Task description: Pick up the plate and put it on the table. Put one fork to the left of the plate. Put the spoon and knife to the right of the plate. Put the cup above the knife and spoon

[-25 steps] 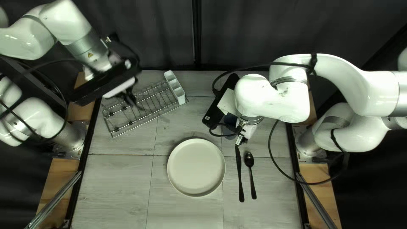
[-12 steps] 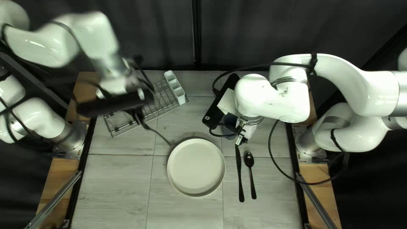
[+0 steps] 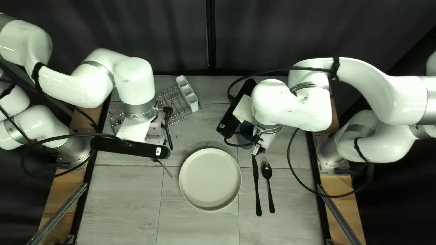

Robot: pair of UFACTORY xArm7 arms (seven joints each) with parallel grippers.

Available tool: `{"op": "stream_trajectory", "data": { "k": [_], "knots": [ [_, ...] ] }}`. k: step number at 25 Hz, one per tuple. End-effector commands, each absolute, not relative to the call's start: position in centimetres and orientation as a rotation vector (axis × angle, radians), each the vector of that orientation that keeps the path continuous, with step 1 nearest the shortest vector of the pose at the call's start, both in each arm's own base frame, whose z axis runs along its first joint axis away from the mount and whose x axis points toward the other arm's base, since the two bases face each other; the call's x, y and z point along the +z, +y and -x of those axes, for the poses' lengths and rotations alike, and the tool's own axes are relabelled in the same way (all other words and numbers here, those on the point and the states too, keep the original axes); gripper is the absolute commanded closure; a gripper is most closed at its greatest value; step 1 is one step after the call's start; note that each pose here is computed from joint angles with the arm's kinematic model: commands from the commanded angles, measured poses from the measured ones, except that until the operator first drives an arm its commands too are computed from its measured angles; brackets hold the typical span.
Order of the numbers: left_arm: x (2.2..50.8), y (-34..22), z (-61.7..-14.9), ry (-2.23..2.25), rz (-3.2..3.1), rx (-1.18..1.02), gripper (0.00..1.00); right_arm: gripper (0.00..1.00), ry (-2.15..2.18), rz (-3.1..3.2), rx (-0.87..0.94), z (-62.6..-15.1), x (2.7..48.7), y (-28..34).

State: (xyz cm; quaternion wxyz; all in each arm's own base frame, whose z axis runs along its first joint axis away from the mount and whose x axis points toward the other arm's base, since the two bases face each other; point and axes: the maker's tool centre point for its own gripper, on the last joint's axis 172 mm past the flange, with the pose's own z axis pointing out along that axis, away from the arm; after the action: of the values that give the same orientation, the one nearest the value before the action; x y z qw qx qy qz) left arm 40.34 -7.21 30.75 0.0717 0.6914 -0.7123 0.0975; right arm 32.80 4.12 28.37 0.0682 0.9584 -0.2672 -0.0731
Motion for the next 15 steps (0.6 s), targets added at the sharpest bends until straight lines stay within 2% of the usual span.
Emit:
{"op": "stream_trajectory", "data": {
  "k": [1,9,15],
  "knots": [
    [31.5,-6.0,-40.5,-2.141,-2.243,0.357,1.00,0.00,-0.805,-2.887,-0.220,-32.8,28.4,4.1],
    [36.9,-2.8,-40.6,-2.197,-2.369,0.391,1.00,0.00,-0.805,-2.887,-0.220,-32.8,28.4,4.1],
    [37.6,-1.0,-39.8,-2.248,-2.365,0.415,1.00,0.00,-0.805,-2.887,-0.220,-32.8,28.4,4.1]
  ]
}}
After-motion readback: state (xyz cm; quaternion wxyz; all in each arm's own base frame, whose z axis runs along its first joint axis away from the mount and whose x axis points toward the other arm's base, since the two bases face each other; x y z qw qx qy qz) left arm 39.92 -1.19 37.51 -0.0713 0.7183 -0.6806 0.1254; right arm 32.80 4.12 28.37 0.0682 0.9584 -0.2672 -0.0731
